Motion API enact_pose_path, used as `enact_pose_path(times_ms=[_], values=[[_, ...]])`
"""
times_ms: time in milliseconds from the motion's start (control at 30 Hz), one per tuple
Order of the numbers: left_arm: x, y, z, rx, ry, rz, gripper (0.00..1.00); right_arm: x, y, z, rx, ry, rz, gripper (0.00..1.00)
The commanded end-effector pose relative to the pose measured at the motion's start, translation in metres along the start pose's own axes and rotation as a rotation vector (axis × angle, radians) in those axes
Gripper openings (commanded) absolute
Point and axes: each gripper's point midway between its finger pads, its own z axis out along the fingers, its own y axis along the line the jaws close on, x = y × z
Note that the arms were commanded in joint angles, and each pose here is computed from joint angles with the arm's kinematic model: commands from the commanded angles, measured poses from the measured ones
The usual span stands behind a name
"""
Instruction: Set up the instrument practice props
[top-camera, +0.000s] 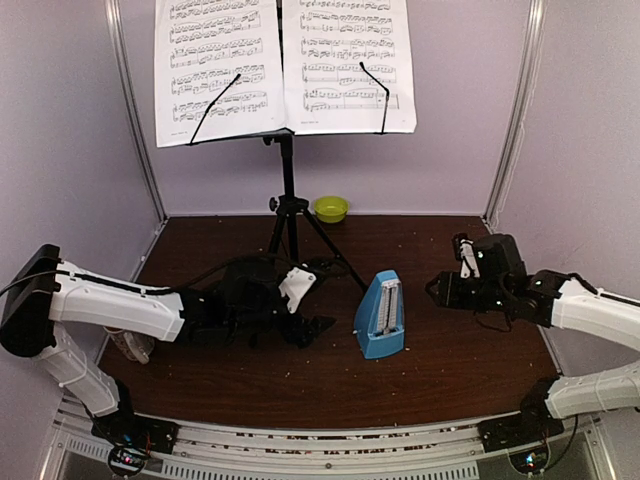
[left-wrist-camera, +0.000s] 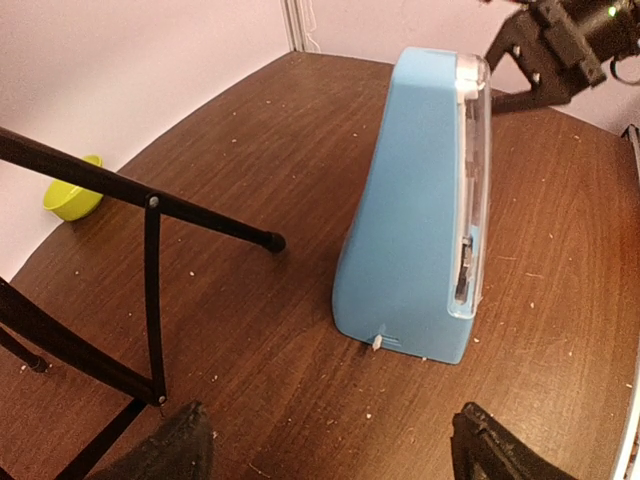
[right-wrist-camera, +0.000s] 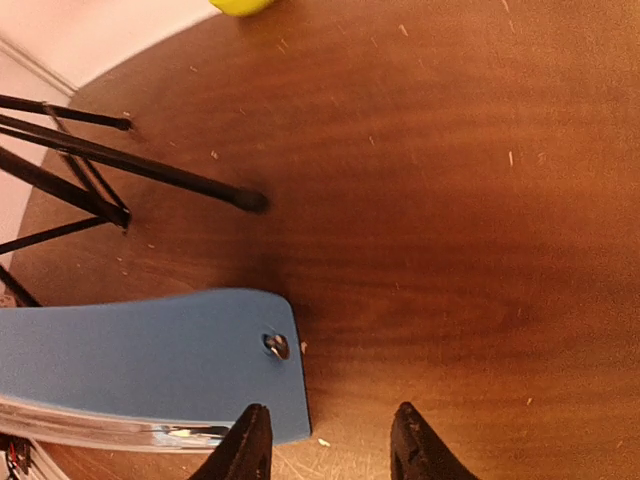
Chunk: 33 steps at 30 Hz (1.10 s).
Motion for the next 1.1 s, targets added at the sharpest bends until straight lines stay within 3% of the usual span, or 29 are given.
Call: enact_pose_path(times_ms=[0,133,300,900,1067], values=[[-0.011,0.002,-0.007,0.002,-0.040,-0.015,0.84,0.038,-0.009,0.024,-0.015,0.135,0.031,0.37],[-0.013,0.001,-0.007,0.005,-0.044,-0.019,0.84,0.055,-0.006,0.046,-0.048,0.187,0.017,0.25],[-0.015,0.001,-0.007,0.009,-0.043,-0.022,0.84,0.066,0.008,0.065,-0.133,0.231,0.003,0.21],[-0.060,-0.001,-0.032,0.049,-0.120,-0.085,0.88,0.113,0.119,0.061,-0.432,0.300,-0.122,0.19],[-0.076,-0.010,-0.031,0.082,-0.154,-0.121,0.90,0.104,0.114,0.054,-0.411,0.247,-0.132,0.19]])
